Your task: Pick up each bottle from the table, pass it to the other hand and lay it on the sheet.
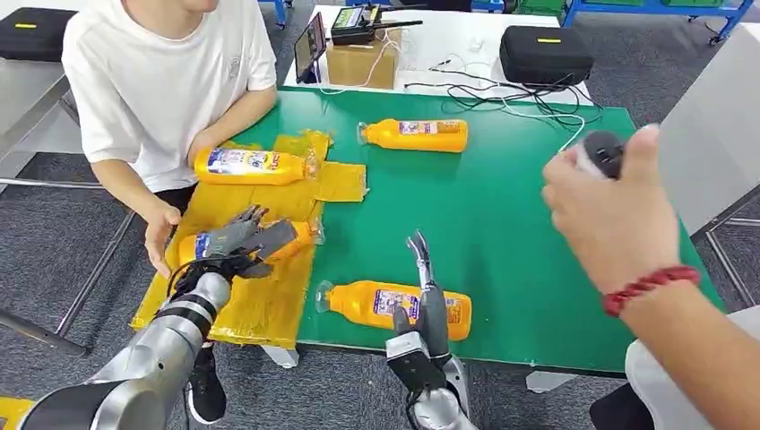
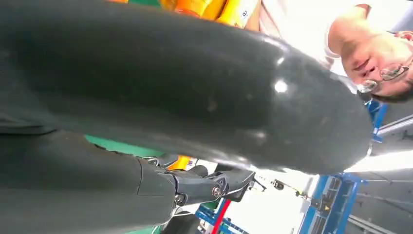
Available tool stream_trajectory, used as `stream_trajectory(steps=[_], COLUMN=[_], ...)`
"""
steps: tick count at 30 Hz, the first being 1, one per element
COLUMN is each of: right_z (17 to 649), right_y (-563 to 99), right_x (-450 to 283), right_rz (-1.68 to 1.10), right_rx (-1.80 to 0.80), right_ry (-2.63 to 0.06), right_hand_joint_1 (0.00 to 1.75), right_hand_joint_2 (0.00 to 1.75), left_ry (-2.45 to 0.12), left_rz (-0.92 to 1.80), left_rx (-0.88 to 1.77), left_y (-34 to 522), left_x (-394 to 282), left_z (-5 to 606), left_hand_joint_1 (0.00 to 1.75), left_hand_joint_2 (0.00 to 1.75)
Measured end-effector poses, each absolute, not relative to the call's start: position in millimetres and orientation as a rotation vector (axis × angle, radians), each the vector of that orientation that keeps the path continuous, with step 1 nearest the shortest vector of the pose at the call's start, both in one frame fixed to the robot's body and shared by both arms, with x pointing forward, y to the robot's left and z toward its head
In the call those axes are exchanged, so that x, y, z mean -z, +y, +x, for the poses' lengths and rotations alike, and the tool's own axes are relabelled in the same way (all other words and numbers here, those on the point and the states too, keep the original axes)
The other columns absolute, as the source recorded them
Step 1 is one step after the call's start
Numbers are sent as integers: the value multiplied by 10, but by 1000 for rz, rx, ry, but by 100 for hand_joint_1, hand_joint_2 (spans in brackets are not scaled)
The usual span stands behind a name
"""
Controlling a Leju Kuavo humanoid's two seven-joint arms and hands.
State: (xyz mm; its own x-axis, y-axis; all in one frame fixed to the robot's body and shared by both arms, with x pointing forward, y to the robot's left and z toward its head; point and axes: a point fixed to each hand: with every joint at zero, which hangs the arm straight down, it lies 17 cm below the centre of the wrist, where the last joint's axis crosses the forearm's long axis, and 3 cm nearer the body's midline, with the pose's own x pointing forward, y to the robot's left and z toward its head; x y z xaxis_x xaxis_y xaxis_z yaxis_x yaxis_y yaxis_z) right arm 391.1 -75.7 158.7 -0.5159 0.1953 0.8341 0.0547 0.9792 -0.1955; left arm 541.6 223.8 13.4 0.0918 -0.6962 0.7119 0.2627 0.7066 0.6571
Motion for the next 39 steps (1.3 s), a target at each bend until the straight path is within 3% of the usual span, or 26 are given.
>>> stream_trajectory(steps=[4,15,27,39], right_z=[3904,3888,3874,3925], right_y=[-761,-796,-940,-1111], right_x=[-1572,-1541,-1525,-1499], right_rz=[-173,-196,-322,-387], right_rx=[-179,-208,-277,-293], right_ry=[-2109,-2115,-2145,-2142], right_hand_joint_1=[0,0,0,0], right_hand_joint_2=[0,0,0,0], left_ry=[-1407,-1748,-2106,-2204], left_rz=[187,-114,-232,-277], left_rx=[544,1,-155,-211], left_y=[2030,1881,1758,1740], left_x=[-312,-1133,-2305,-2690], left_z=[5399,5168,4449,4046], left_hand_joint_1=[0,0,0,0], left_hand_joint_2=[175,175,175,175])
